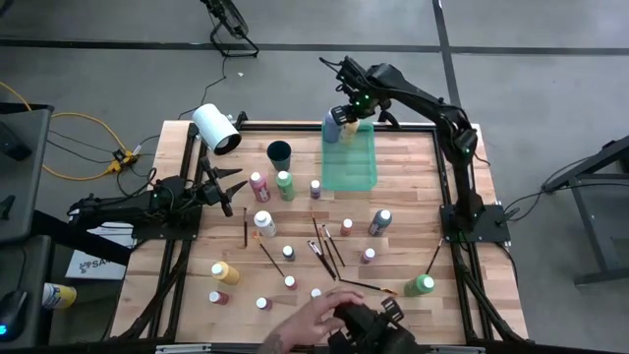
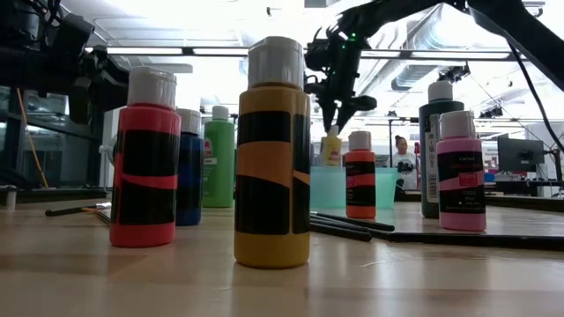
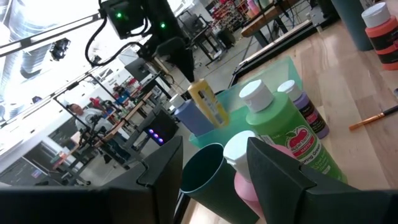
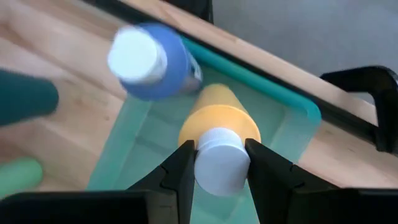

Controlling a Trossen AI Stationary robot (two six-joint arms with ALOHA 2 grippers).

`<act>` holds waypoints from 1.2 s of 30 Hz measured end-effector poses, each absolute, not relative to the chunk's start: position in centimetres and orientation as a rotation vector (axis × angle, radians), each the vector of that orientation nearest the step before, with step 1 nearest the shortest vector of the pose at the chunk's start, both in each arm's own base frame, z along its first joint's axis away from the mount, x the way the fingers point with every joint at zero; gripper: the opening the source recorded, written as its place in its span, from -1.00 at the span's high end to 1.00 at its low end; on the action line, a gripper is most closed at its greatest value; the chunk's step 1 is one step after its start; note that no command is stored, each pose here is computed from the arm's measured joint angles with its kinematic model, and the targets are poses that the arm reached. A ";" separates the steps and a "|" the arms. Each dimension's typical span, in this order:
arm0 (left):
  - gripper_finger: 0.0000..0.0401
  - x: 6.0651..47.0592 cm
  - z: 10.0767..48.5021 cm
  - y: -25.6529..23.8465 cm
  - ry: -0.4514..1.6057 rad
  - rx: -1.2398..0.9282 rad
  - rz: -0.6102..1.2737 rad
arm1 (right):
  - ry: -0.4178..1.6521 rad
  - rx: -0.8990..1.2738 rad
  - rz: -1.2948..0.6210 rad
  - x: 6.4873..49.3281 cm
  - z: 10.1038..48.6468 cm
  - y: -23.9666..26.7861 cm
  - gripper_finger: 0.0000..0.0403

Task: Pick & Place Paint Supplies
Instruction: Put the top yellow big paint bottle into the green bin, then put the blue big paint bottle into the green bin

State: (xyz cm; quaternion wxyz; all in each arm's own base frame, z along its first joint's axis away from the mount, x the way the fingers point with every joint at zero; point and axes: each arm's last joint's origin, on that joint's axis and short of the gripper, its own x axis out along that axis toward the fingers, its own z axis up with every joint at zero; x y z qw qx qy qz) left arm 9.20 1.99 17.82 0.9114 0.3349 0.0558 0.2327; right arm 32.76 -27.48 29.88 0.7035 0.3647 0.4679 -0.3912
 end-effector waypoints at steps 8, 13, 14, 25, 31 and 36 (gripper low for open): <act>0.14 9.2 17.8 2.0 0.115 0.690 0.480 | 1.021 0.834 -0.894 32.9 29.2 -28.3 0.44; 0.14 9.2 17.8 2.0 0.115 0.690 0.480 | 1.009 0.836 -0.904 32.8 29.2 -28.5 0.43; 0.14 9.2 17.8 2.0 0.116 0.690 0.480 | 1.005 0.835 -0.904 32.8 29.2 -28.5 0.39; 0.14 9.2 17.8 2.0 0.116 0.690 0.480 | 0.950 0.824 -0.900 33.2 29.4 -28.9 0.32; 0.14 9.2 17.8 2.0 0.115 0.690 0.480 | 0.928 0.792 -0.958 33.0 30.0 -28.8 0.32; 0.14 9.2 17.8 2.0 0.115 0.690 0.480 | 0.966 0.776 -1.049 30.9 32.5 -27.3 0.22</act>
